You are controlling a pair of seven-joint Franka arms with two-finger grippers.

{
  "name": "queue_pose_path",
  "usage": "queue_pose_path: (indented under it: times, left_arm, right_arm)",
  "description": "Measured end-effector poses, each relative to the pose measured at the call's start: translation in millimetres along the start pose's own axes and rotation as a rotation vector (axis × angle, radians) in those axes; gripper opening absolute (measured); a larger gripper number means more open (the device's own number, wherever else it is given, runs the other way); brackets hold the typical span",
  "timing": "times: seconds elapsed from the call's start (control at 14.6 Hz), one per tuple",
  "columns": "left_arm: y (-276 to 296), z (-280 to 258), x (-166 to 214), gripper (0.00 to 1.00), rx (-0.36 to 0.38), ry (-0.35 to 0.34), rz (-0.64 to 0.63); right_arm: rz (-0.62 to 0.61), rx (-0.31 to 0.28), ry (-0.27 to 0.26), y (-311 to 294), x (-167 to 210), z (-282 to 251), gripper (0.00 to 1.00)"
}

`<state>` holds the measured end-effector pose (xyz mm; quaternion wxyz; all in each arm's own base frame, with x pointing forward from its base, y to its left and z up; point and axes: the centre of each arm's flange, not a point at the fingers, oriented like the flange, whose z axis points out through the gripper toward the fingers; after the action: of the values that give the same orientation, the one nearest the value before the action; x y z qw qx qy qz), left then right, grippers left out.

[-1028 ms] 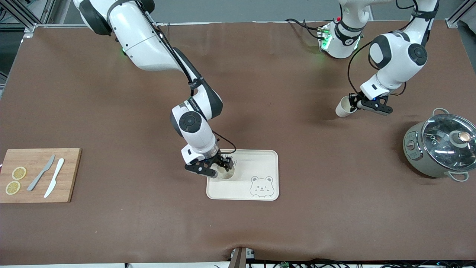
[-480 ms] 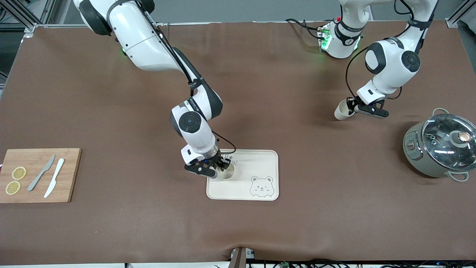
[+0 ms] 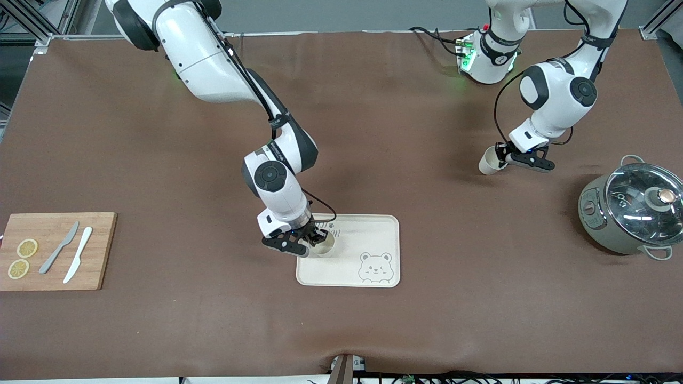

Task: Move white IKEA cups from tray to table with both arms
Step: 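Grasp the other cup with the right gripper while the left gripper lowers, then carry the cup toward the cutting board with the right gripper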

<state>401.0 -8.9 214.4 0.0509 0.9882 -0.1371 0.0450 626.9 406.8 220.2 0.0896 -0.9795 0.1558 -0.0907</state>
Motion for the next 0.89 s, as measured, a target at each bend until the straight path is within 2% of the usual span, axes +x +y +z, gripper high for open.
queue_pose_path:
  times: [0.07, 0.14, 0.55, 0.69, 0.75, 0.89]
  left_arm:
    - [0.0, 0.0, 0.1, 0.07, 0.0, 0.0, 0.01]
    - [-0.1, -0.1, 0.1, 0.12, 0.001, 0.001, 0.018]
    - [-0.9, -1.3, 1.4, 0.67, 0.007, 0.012, 0.029]
    - [-1.2, -1.7, 1.8, 0.83, 0.009, 0.015, 0.029]
    - [-1.5, -1.9, 2.1, 0.96, 0.01, 0.016, 0.028]
    - [-2.1, -2.7, 2.9, 1.0, 0.011, 0.019, 0.028]
  right_arm:
    - [0.0, 0.0, 0.0, 0.0, 0.1, 0.0, 0.04]
    - [0.0, 0.0, 0.0, 0.1, 0.2, -0.1, 0.04]
    - [0.002, 0.016, 0.015, -5.5, 7.0, -10.1, 0.04]
    - [0.009, 0.004, 0.008, -5.1, 13.6, -21.4, 0.04]
    - [0.01, -0.005, 0.001, -4.8, 17.6, -30.4, 0.04]
    - [-0.017, -0.025, -0.016, -3.7, 23.8, -53.3, 0.04]
